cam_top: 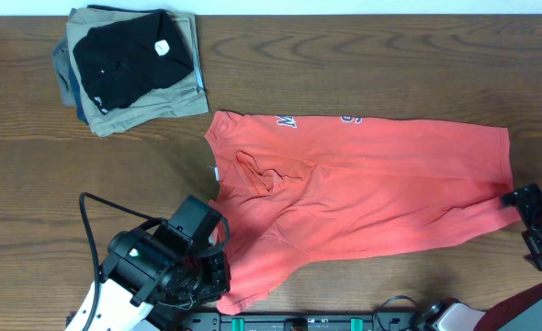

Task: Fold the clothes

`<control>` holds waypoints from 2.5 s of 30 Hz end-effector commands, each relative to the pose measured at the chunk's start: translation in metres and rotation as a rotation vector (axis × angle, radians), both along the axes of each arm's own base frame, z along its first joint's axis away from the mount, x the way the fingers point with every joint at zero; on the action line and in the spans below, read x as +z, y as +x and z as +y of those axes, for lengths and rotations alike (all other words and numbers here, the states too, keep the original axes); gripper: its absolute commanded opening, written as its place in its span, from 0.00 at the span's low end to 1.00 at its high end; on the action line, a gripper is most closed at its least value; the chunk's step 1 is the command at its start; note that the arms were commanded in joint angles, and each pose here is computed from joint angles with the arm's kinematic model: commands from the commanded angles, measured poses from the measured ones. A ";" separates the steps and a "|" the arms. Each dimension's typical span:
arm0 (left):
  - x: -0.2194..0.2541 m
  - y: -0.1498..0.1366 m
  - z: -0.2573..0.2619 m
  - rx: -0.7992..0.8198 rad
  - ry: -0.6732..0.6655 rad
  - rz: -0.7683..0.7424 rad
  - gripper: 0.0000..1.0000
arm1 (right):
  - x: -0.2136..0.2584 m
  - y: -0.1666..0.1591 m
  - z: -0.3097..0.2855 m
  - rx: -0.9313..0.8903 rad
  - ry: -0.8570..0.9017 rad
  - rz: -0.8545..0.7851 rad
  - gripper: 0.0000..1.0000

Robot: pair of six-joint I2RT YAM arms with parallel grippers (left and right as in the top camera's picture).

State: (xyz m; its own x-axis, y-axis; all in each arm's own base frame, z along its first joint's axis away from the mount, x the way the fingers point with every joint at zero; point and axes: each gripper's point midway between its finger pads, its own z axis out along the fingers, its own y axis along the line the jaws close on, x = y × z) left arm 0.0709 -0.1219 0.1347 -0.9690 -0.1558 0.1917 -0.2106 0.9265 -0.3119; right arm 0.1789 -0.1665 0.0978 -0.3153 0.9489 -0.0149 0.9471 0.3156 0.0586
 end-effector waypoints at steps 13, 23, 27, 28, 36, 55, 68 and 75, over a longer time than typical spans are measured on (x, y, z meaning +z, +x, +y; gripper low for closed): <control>0.002 0.017 -0.002 -0.003 0.003 -0.086 0.06 | -0.035 0.000 -0.045 -0.225 -0.138 -0.069 0.95; 0.001 0.019 0.001 -0.001 0.022 -0.099 0.06 | -0.072 0.023 -0.047 -0.169 -0.055 -0.096 0.62; 0.001 0.020 0.001 -0.001 0.018 -0.105 0.06 | -0.088 0.023 -0.047 -0.168 -0.030 -0.071 0.61; 0.002 0.020 0.000 0.000 0.017 -0.106 0.06 | -0.091 0.024 -0.047 -0.166 -0.026 -0.066 0.59; 0.002 0.021 0.000 0.000 0.016 -0.108 0.06 | -0.096 0.037 -0.045 -0.135 -0.028 -0.093 0.39; 0.002 0.022 -0.001 0.000 0.014 -0.111 0.06 | -0.072 0.082 -0.027 -0.076 0.075 -0.249 0.01; 0.004 0.030 -0.006 0.001 -0.010 -0.146 0.07 | -0.057 0.128 0.003 0.105 0.019 -0.271 0.07; 0.004 0.030 -0.006 0.001 -0.010 -0.145 0.07 | -0.052 0.145 0.012 0.213 -0.084 -0.244 0.67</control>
